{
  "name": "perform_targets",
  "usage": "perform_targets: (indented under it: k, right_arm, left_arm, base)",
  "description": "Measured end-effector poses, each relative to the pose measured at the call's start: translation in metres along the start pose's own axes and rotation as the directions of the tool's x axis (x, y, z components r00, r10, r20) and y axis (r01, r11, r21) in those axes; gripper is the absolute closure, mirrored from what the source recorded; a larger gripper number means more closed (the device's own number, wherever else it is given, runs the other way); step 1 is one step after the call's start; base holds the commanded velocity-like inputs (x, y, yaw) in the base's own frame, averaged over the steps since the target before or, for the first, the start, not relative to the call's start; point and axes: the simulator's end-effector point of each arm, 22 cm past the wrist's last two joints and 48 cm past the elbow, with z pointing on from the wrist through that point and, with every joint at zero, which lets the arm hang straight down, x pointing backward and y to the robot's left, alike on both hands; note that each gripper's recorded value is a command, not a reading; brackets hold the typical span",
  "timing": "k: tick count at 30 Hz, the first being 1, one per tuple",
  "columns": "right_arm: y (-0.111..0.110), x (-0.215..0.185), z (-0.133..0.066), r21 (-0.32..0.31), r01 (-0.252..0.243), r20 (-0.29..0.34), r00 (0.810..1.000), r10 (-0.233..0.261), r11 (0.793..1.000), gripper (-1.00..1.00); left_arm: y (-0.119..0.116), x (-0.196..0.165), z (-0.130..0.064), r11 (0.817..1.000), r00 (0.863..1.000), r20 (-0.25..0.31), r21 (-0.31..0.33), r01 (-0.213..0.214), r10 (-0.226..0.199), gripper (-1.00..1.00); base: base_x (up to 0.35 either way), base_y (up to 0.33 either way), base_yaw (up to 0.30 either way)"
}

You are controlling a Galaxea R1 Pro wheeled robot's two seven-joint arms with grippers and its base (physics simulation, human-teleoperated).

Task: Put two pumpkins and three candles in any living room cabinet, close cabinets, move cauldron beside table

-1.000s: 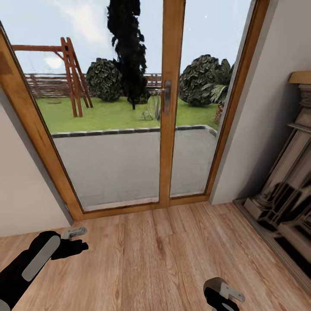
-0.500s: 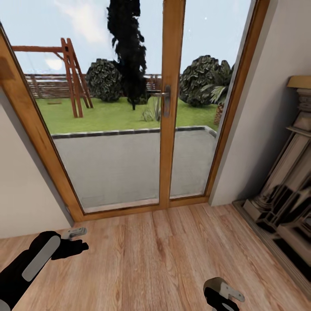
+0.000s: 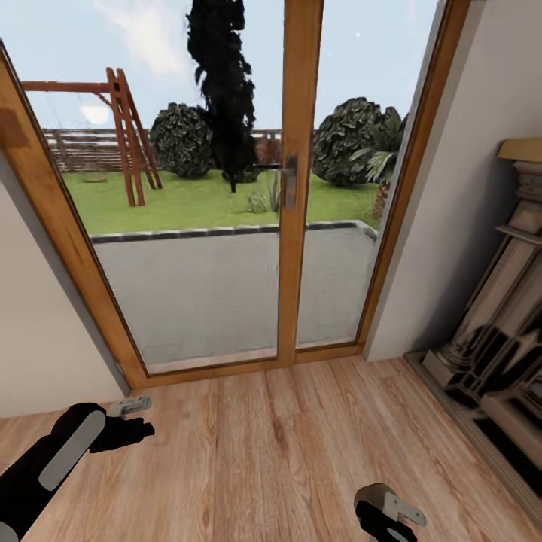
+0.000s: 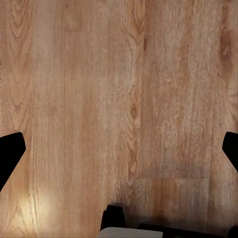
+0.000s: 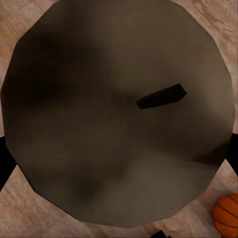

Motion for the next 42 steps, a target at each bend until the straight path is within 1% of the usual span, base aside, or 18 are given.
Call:
perform_targets:
  k: [5,9,32,36,42]
  right_arm:
    - [-0.001,-0.004,-0.007,0.0,0.0,0.0,1.0,0.0,1.0,1.0]
    - [-0.001,-0.007,-0.012,0.0,0.0,-0.001,1.0,0.0,1.0,1.0]
    - [-0.001,-0.007,-0.011,0.0,-0.004,-0.003,1.0,0.004,1.0,1.0]
    - [-0.001,-0.006,-0.011,0.001,-0.004,-0.005,1.0,0.004,1.0,1.0]
    - [-0.002,-0.004,-0.011,0.003,-0.002,-0.009,1.0,0.002,1.0,1.0]
  left_arm:
    - [0.0,-0.002,-0.007,1.0,1.0,0.0,0.0,0.0,0.0,-1.0]
    - [-0.001,-0.005,-0.013,1.0,1.0,0.0,0.001,0.0,0.0,-1.0]
    - [-0.002,-0.005,-0.013,1.0,1.0,-0.002,0.009,0.005,-0.005,-1.0]
    - [-0.002,-0.005,-0.013,1.0,1.0,-0.002,0.008,0.005,-0.005,-1.0]
    - [-0.001,-0.003,-0.011,1.0,1.0,-0.007,0.003,-0.001,0.001,-1.0]
  base:
    - [-0.062,0.0,0.0]
    - [-0.237,0.0,0.0]
    - [-0.332,0.0,-0.001]
    - [-0.247,0.0,-0.132]
    - [-0.041,0.0,-0.223]
